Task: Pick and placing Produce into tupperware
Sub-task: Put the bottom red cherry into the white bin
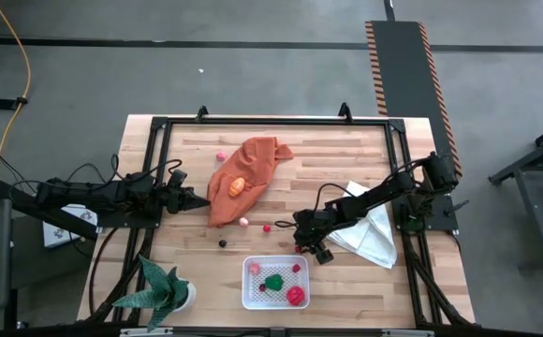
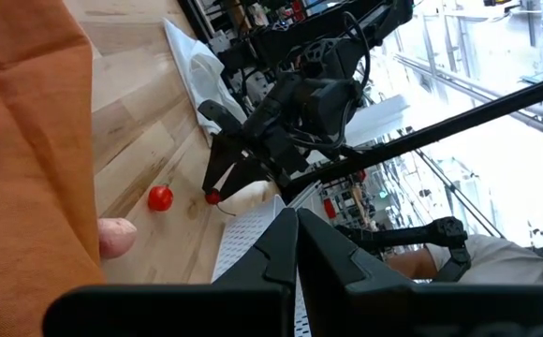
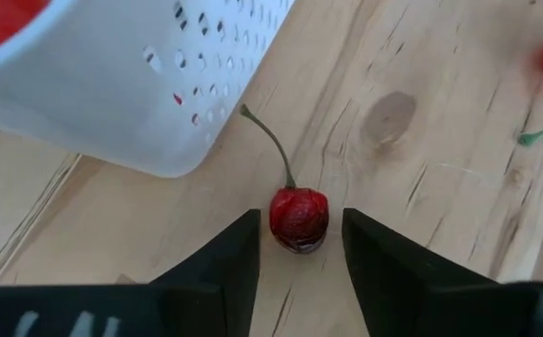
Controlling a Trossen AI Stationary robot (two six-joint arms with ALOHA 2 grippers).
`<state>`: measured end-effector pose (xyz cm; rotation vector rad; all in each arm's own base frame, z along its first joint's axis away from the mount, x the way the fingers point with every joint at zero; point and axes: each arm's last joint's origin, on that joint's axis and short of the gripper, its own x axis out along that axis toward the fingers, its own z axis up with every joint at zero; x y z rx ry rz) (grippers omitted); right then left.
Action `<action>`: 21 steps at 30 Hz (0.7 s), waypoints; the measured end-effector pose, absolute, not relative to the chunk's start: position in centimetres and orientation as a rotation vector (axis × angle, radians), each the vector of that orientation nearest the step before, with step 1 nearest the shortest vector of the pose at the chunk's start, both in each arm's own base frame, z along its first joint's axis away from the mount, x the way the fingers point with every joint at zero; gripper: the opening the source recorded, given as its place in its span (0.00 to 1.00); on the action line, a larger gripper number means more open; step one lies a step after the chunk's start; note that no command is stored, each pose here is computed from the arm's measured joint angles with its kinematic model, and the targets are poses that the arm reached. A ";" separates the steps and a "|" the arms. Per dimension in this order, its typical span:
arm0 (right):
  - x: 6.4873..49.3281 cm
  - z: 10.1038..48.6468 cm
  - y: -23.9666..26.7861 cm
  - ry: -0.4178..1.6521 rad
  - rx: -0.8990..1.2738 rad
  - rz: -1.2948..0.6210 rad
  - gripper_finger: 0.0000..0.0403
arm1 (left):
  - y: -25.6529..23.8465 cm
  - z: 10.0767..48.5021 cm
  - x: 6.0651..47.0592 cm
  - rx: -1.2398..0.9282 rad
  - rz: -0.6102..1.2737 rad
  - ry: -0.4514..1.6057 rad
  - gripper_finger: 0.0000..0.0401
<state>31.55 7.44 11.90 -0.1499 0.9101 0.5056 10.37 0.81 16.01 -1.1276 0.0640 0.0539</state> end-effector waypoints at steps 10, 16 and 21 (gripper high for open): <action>31.5 11.9 7.4 0.910 -0.150 0.506 0.32 | 0.8 16.0 10.4 -1.128 0.054 0.064 0.00; 31.5 11.9 7.4 0.910 -0.149 0.506 0.32 | 0.8 16.0 10.4 -1.127 0.054 0.064 0.00; 31.5 11.9 7.4 0.910 -0.150 0.507 0.27 | 0.8 16.0 10.4 -1.127 0.054 0.064 0.00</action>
